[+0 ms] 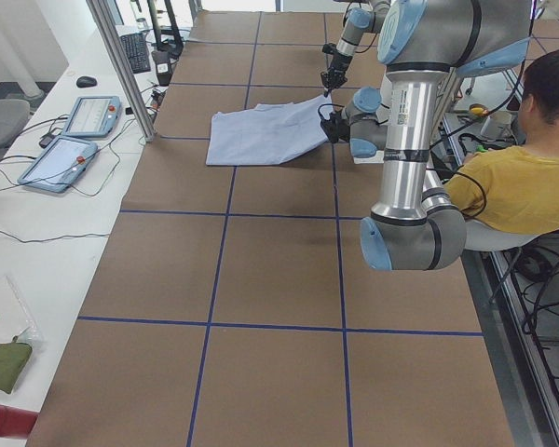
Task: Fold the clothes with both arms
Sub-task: 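Lift the near edge with both grippers and fold it over toward the far edge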
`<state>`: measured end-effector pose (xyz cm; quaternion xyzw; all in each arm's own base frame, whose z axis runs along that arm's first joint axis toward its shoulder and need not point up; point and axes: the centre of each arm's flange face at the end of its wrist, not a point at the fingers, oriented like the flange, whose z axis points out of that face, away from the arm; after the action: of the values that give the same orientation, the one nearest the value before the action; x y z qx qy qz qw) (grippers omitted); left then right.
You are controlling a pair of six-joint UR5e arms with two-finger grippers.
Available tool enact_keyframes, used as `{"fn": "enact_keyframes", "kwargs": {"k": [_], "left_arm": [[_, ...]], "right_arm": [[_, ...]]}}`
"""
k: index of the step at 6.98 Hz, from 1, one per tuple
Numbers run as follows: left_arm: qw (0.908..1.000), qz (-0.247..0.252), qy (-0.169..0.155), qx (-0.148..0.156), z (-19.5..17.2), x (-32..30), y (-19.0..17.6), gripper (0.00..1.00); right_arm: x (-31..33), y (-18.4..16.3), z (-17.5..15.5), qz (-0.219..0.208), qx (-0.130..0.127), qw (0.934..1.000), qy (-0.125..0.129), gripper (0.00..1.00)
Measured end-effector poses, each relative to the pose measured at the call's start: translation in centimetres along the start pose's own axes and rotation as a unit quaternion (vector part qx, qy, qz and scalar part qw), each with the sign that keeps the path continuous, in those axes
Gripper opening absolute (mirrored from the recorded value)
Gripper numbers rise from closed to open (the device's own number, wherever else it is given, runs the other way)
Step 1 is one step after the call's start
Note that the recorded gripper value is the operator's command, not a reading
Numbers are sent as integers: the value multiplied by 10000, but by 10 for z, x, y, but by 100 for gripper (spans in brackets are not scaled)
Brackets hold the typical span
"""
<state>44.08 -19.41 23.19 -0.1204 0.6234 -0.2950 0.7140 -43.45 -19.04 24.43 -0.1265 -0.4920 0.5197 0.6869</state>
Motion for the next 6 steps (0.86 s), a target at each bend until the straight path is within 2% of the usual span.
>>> {"fn": "enact_keyframes", "kwargs": {"k": [1, 2, 3, 4, 6], "left_arm": [[9999, -22, 134, 44, -18, 21, -4, 0], [9994, -42, 277, 180, -23, 47, -25, 0], [9989, -75, 331, 326, -11, 77, -54, 0], [9980, -83, 354, 511, 5, 109, -89, 0], [9955, 39, 318, 895, 20, 153, -156, 0]], "right_arm": [[-17, -5, -10, 114, -22, 9998, -175, 0], [-47, -15, -9, 270, 41, 9989, -374, 0], [-88, -30, 4, 445, 133, 9980, -429, 0], [-135, -49, 27, 539, 236, 9977, -349, 0], [-205, -90, 65, 472, 608, 9965, -313, 0]]}}
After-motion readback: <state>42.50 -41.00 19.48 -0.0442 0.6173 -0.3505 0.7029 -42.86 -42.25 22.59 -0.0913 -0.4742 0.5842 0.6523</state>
